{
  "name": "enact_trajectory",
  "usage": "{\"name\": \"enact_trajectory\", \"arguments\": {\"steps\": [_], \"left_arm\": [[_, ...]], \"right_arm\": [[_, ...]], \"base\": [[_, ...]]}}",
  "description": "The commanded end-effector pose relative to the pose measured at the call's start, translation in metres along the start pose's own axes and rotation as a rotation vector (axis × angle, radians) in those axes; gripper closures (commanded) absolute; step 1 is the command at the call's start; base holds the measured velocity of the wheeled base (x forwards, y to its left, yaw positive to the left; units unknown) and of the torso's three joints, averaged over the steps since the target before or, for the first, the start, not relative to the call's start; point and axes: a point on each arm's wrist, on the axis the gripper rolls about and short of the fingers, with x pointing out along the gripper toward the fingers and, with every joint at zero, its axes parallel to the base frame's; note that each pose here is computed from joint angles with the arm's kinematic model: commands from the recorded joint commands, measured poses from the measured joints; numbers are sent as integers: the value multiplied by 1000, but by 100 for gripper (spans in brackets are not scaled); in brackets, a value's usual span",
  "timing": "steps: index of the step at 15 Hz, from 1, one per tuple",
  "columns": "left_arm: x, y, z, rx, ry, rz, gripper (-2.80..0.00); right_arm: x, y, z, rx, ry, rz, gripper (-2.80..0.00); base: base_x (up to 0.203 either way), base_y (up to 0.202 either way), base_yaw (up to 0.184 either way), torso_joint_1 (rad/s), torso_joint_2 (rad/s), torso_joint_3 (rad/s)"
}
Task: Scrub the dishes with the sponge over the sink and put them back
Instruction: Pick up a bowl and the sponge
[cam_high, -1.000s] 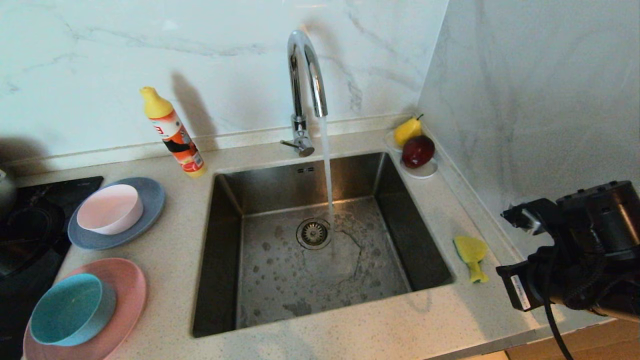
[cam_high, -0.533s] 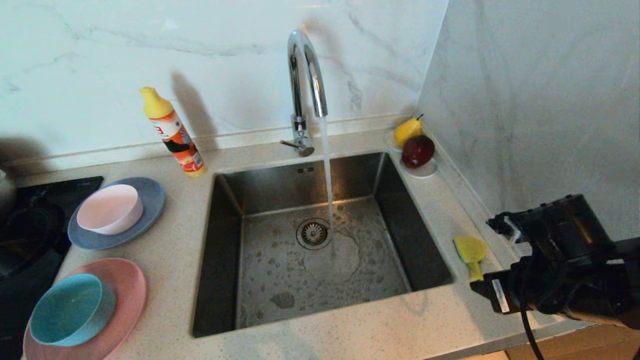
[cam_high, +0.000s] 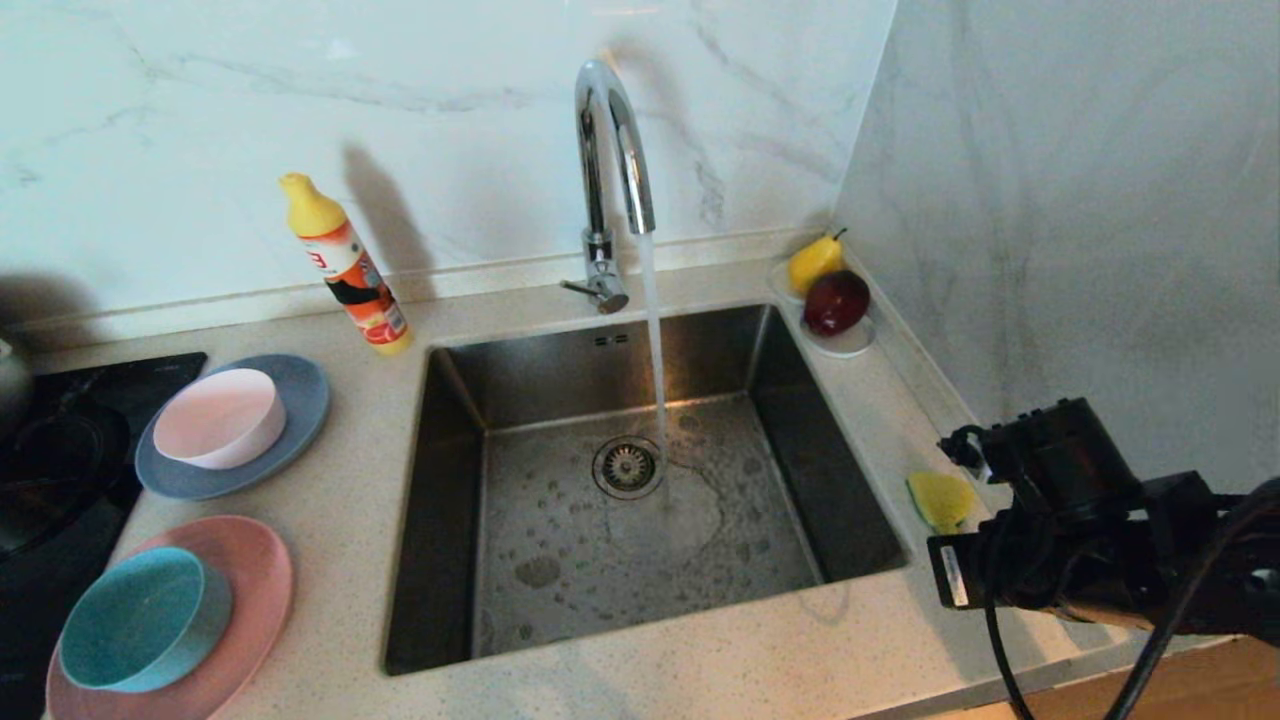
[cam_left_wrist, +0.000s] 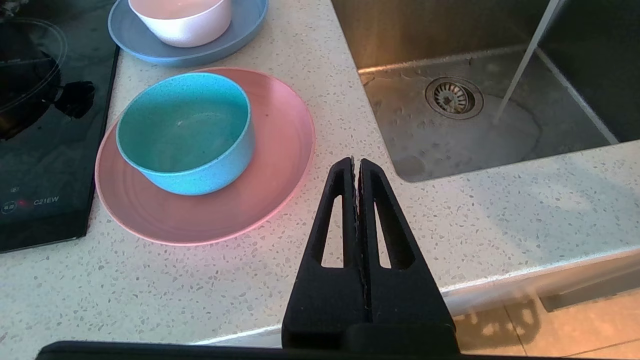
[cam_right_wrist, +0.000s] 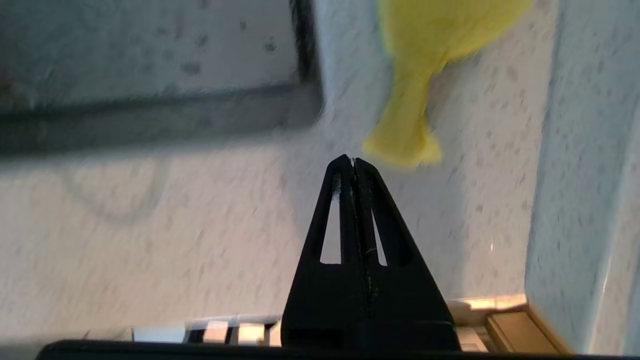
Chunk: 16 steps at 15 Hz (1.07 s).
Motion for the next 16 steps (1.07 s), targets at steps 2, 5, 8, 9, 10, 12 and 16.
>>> {"name": "enact_trajectory", "arguments": {"steps": [2,5,8,9,10,12,16], "left_arm": [[1,0,-5,-1,19,-1,0],[1,0,-5,-1,19,-1,0],[1,0,-5,-1,19,-1,0],[1,0,-5,-1,19,-1,0],[1,0,-5,-1,19,-1,0],[1,0,-5,-1,19,-1,0],[1,0,-5,-1,19,-1,0]], "right_arm": [[1,-2,3,10,-9,-6,0],[-4,1,8,7,-33,-2,-280],[2,1,12,16,-28,-17,-280],[7,0,13,19,-21,-32,-280],[15,-4,14,33,-7,-58,-280],[25,-6,19,95,-2,-80,-280],[27,-7,24,121,6,-85,-280]], "base": [[0,0,0,0,0,0],[0,0,0,0,0,0],[0,0,0,0,0,0],[0,0,0,0,0,0],[0,0,0,0,0,0],[0,0,0,0,0,0],[0,0,0,0,0,0]]}}
